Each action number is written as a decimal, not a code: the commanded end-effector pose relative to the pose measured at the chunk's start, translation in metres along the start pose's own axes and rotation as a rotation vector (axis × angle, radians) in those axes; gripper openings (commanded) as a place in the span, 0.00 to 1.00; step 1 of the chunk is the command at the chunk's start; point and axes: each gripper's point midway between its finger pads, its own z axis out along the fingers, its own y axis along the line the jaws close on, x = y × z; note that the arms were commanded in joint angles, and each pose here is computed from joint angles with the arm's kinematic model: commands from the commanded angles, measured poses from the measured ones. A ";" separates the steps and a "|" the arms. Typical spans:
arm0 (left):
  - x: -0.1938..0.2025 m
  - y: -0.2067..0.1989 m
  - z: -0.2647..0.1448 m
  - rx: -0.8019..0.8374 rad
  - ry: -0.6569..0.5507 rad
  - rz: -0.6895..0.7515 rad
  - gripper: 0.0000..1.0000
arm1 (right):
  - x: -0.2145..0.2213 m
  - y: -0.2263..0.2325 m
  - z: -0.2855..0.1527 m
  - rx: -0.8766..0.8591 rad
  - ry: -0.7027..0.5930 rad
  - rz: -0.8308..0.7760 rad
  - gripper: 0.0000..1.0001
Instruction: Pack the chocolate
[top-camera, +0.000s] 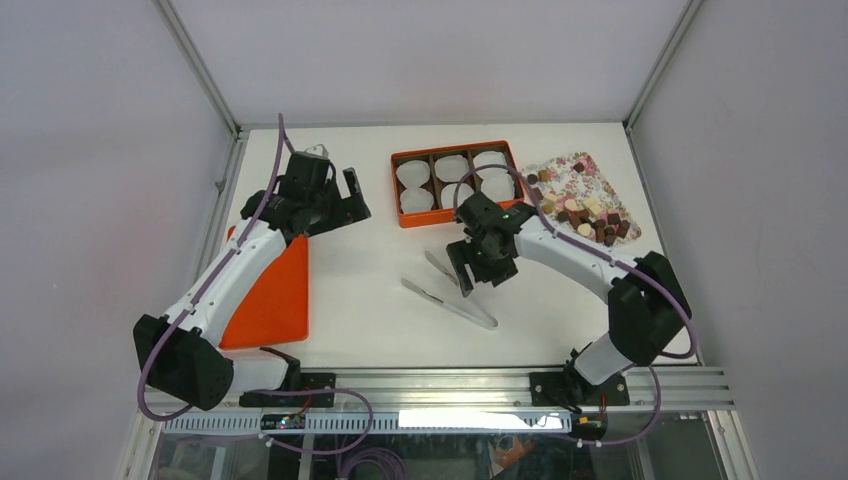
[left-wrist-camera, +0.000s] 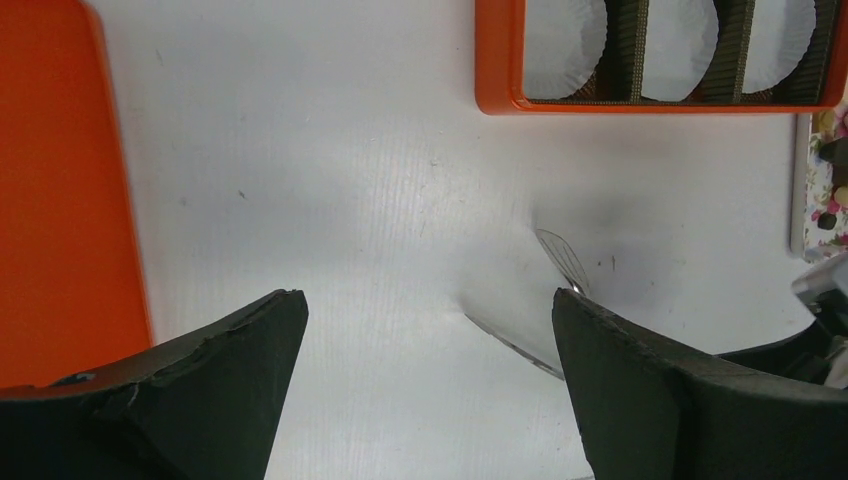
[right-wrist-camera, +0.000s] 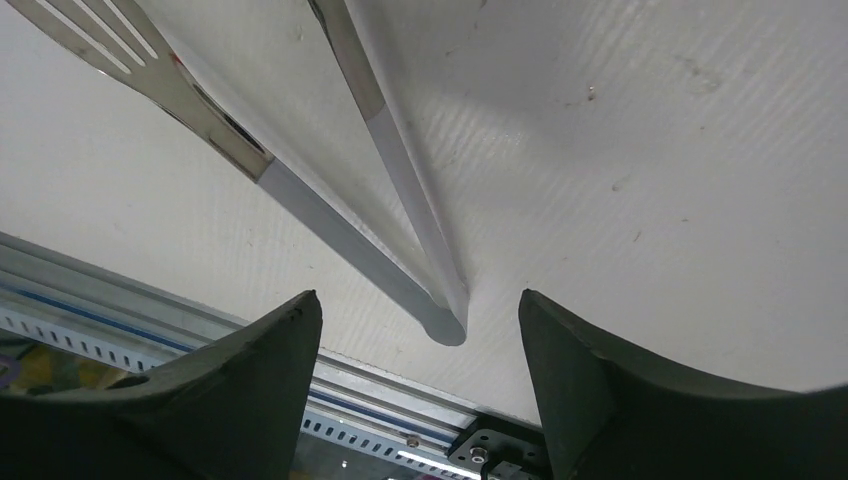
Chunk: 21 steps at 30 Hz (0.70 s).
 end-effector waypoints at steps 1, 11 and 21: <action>-0.015 0.004 -0.012 -0.013 -0.092 -0.056 0.99 | -0.007 0.007 0.013 0.028 -0.025 -0.058 0.77; -0.012 0.002 -0.011 0.006 -0.093 -0.079 0.99 | -0.013 0.004 0.078 0.094 -0.050 -0.019 0.54; -0.012 -0.003 -0.011 0.030 -0.095 -0.111 0.99 | 0.006 -0.034 0.024 0.272 -0.162 0.126 0.00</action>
